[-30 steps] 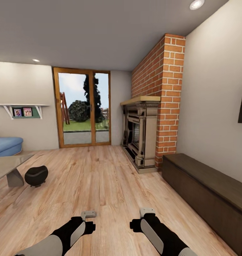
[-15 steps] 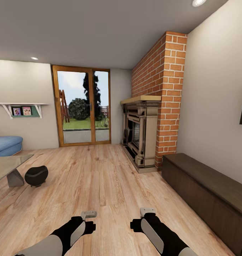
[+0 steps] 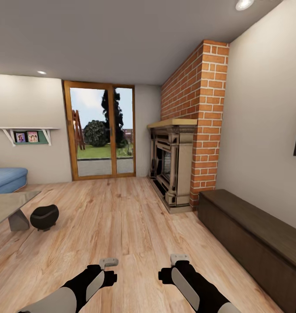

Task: Place each of the two pumpkins and all three candles from the living room inside a cabinet in the living room (use any cabinet), then make sure every cabinet is closed, and position the cauldron so it is next to a table in the living room.

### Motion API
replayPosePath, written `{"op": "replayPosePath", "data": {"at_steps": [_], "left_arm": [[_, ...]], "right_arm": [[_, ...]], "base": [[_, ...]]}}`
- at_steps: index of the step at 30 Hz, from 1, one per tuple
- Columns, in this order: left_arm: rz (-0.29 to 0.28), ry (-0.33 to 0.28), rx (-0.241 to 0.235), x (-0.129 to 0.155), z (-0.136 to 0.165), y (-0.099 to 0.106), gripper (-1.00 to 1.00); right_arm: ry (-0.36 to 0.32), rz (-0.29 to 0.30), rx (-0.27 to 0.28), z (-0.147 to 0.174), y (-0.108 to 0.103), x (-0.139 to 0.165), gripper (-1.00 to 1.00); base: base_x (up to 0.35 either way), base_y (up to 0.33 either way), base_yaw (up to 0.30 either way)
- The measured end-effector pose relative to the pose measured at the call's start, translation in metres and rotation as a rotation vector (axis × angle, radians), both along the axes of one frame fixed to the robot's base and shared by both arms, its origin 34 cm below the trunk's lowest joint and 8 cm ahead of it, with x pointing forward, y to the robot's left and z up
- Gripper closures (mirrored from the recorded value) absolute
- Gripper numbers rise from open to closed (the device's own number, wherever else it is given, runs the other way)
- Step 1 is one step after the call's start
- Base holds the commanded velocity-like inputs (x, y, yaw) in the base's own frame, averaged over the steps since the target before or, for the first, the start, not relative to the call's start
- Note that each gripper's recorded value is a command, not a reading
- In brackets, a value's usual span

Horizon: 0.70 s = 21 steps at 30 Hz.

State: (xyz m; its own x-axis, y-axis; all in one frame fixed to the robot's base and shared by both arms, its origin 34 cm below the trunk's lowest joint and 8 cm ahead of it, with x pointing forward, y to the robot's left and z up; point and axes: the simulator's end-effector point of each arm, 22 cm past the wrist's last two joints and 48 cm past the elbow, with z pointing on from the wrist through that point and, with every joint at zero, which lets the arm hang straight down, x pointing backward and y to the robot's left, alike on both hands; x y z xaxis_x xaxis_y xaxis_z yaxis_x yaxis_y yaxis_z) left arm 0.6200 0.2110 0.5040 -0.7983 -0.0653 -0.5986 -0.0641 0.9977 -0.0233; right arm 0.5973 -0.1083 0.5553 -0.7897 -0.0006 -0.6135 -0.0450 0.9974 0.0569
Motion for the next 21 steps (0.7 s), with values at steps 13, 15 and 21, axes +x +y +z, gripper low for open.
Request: {"op": "replayPosePath", "data": {"at_steps": [13, 15, 21], "left_arm": [[-0.001, 0.017, -0.003, 0.004, 0.019, -0.001, -1.00], [-0.001, 0.019, -0.003, 0.004, 0.022, -0.001, -1.00], [-0.002, 0.030, -0.004, 0.005, 0.029, -0.001, -1.00]], "right_arm": [[0.028, 0.011, 0.011, 0.018, 0.011, 0.001, -1.00], [0.033, 0.011, 0.011, 0.020, 0.011, 0.001, -1.00], [0.090, 0.032, 0.001, 0.021, 0.011, -0.006, -1.00]], "base": [[0.000, 0.000, -0.039], [0.000, 0.000, -0.080], [0.000, 0.000, -0.085]]}}
